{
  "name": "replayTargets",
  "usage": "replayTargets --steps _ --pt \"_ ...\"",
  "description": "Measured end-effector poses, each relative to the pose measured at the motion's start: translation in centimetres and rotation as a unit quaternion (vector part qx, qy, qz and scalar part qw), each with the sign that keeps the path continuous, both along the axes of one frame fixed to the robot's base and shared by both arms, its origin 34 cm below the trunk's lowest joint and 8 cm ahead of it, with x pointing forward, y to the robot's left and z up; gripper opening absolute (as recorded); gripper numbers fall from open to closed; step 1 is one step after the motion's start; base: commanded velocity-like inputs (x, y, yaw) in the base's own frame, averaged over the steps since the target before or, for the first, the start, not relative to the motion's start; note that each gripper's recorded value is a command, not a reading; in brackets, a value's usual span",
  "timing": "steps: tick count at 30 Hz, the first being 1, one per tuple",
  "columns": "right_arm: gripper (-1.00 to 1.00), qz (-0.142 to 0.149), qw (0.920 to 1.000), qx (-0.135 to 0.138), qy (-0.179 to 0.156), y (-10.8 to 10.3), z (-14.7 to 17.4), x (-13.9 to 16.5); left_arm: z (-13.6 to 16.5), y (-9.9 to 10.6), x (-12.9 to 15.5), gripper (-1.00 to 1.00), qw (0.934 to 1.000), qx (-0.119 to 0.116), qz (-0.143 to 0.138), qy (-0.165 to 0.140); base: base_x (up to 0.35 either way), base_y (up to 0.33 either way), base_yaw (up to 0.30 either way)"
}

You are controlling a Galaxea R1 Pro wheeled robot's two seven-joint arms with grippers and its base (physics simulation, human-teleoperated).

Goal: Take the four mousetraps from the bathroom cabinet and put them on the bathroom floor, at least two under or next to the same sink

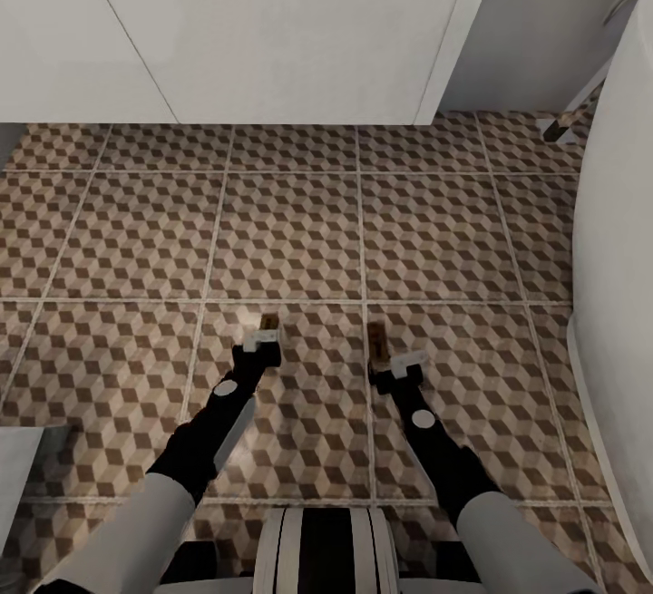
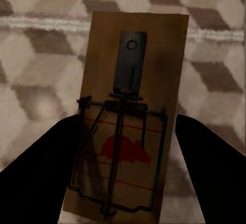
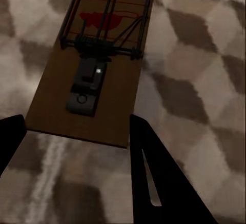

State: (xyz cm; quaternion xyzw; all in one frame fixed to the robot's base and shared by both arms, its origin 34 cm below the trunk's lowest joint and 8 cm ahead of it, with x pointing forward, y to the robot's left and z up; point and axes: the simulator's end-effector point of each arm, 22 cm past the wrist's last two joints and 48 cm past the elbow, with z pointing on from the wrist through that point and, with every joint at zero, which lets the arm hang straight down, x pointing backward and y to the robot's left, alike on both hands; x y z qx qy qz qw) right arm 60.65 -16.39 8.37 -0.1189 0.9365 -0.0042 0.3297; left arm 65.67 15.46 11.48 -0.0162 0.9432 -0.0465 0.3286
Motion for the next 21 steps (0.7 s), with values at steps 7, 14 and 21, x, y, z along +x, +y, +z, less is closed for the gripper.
replayTargets --steps 7,14,21 --pt "-1.00 0.006 0.9999 -0.015 0.003 0.5 1.7 3.5 2.8 2.6 6.9 -1.00 0.9991 0.010 0.015 0.040 0.000 0.000 0.000" --pt "-1.00 0.018 0.9993 -0.031 -0.006 2.3 4.4 9.9 3.1 4.2 11.5 -1.00 0.9979 0.026 0.019 0.056 0.000 0.000 0.000" --pt "-1.00 0.024 0.9985 -0.048 -0.006 2.6 7.6 17.7 1.1 10.3 12.5 -1.00 0.9915 0.074 0.035 0.101 0.000 0.000 0.000"
